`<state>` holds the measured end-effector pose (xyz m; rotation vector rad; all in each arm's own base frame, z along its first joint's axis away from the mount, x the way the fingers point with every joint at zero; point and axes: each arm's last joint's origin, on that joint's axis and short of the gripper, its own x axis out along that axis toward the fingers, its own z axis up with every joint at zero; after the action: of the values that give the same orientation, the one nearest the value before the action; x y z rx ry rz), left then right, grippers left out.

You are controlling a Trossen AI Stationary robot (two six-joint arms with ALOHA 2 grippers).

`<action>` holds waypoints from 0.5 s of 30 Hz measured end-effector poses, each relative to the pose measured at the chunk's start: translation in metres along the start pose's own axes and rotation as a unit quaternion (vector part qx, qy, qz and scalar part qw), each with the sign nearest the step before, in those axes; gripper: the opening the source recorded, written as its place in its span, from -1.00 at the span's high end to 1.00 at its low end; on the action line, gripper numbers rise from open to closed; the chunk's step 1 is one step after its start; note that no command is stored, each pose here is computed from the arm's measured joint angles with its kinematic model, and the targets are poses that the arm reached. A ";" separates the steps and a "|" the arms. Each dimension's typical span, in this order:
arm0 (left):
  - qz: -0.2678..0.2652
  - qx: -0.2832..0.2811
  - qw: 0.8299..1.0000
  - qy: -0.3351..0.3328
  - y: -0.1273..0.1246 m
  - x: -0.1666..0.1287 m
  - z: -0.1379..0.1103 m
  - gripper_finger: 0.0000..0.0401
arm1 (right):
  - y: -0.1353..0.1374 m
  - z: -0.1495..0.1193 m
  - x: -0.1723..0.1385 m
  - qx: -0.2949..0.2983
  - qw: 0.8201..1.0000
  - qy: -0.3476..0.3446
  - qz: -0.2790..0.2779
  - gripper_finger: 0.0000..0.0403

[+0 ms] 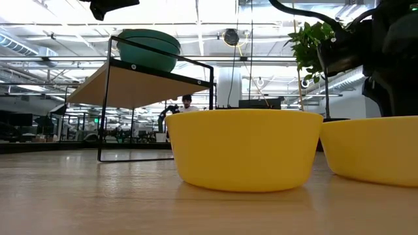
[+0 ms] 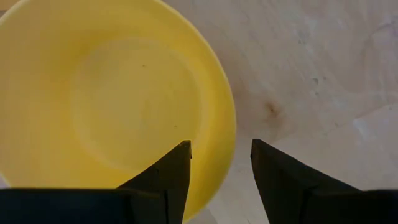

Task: Pick & Place Mini bowls
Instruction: Stack the right yellow bowl on the yellow bowl on the shelf

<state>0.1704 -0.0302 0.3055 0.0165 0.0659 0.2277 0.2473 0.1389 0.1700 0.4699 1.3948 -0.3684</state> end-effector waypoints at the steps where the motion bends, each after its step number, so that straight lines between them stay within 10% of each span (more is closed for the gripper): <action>1: 0.000 0.000 1.000 0.000 0.000 0.000 0.000 -0.04 | 0.000 0.000 0.000 0.000 1.000 0.000 0.000 0.24; 15: 0.000 0.000 1.000 0.000 0.000 0.000 0.000 -0.04 | 0.000 0.000 0.000 -0.005 1.000 0.000 0.000 0.72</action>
<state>0.1704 -0.0302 0.3056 0.0172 0.0659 0.2279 0.2473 0.1389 0.1700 0.4626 1.3962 -0.3618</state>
